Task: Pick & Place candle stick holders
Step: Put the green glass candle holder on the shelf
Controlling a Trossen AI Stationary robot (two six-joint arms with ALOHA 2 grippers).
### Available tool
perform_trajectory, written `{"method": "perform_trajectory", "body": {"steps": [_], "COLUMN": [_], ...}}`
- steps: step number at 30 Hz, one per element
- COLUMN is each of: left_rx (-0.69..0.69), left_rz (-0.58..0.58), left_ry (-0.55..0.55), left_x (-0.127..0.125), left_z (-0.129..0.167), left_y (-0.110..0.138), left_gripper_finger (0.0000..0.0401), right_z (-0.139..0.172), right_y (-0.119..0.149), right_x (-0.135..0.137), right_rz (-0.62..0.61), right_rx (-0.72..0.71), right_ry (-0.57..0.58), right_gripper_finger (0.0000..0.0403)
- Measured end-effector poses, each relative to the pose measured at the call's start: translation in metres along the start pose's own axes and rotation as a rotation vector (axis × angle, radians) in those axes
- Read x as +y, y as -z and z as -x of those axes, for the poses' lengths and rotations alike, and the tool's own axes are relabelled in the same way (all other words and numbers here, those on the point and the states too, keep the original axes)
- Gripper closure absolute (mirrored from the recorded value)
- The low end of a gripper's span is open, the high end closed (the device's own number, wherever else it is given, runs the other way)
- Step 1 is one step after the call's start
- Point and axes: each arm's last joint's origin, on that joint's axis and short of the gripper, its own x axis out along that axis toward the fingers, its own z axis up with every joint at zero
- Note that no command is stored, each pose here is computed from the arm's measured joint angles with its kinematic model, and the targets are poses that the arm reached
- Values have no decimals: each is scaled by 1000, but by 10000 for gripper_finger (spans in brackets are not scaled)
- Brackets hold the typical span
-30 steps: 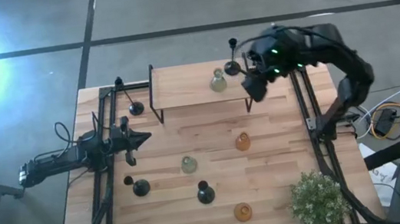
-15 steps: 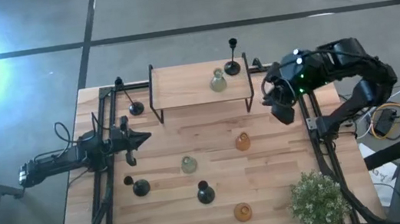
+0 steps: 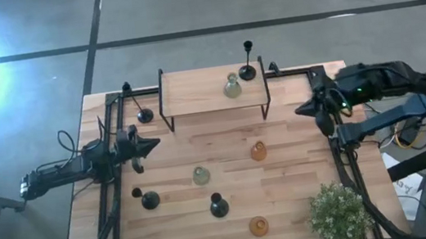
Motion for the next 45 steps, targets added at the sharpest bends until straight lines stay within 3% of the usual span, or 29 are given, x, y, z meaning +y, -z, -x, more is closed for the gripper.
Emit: {"method": "perform_trajectory", "body": {"steps": [2, 9, 13, 18, 21, 27, 36, 38, 45], "left_rx": [-18, -95, -120, -170, -175, -181, -1, 24, 32], "left_rz": [57, 34, 61, 58, 50, -18, -102, -143, -263], "left_ry": [4, -85, -81, -79, -87, -90, -124, -178, -522], "left_x": [-1, 1, 0, -5, -6, -11, -31, -36, -45], "left_z": [0, 0, 1, 3, 4, 7, 11, 12, 15], "left_y": [-2, -6, -10, -23, -27, -39, -83, -98, -143], "left_gripper_finger": [396, 396, 396, 396, 396, 396, 396, 396, 396], "right_z": [1, -7, -13, -24, -30, -44, -61, -65, -80], "right_y": [16, 74, 96, 115, 128, 150, 152, 153, 162], "right_x": [-9, -44, -57, -67, -75, -88, -90, -90, -93], "right_rz": [4, -20, -71, -78, -89, -133, -119, -111, -88], "right_rx": [-32, -100, -233, -428, -506, -551, -497, -478, -416], "right_ry": [-4, 93, 68, -29, -22, 63, 192, 203, 239], "right_gripper_finger": [394, 394, 394, 394, 394, 394, 394, 394, 394]}}
